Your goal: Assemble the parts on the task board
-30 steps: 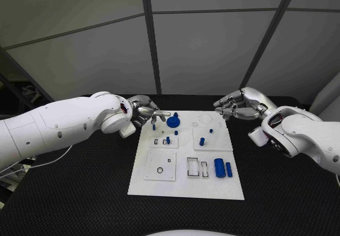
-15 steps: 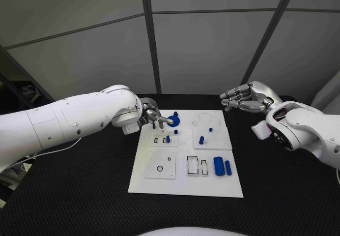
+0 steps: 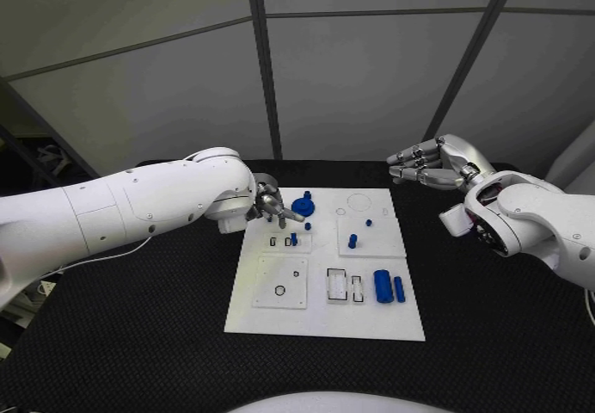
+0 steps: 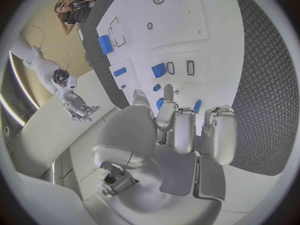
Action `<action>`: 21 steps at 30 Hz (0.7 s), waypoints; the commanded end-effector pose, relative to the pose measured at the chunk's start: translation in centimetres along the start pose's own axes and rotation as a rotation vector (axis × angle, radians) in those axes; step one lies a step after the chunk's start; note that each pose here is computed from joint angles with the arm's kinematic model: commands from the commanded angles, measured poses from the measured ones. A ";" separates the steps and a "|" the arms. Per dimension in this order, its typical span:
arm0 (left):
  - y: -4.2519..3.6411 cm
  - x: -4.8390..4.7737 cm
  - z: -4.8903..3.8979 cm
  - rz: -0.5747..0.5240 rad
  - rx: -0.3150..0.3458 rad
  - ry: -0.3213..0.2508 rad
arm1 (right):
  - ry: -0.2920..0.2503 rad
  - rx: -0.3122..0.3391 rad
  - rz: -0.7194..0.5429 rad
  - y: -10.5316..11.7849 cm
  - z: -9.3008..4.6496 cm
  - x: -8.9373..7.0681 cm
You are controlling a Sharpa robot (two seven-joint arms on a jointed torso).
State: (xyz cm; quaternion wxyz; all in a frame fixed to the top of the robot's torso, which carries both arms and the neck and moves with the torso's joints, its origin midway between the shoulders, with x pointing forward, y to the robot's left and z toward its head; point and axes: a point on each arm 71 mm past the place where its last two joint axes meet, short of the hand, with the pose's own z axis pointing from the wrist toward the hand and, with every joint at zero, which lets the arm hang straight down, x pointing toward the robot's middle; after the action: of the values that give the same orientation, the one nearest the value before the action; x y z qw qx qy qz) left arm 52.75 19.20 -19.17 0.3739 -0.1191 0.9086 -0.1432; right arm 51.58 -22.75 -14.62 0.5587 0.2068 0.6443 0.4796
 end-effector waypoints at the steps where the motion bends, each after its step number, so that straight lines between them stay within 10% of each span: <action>1: 0.04 0.25 0.16 0.048 -0.023 0.026 | -0.022 -0.020 -0.007 0.3 0.1 -0.2; 21: -0.23 1.55 0.69 0.070 -0.029 0.061 | -0.023 -0.010 -0.008 0.1 0.4 0.0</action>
State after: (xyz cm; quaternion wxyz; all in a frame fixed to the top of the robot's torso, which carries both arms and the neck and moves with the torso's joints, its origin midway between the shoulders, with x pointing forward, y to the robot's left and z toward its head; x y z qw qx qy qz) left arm 52.26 18.50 -20.60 0.3517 -0.0908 0.9236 -0.1226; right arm 51.91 -22.59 -14.65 0.5648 0.2084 0.6401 0.4773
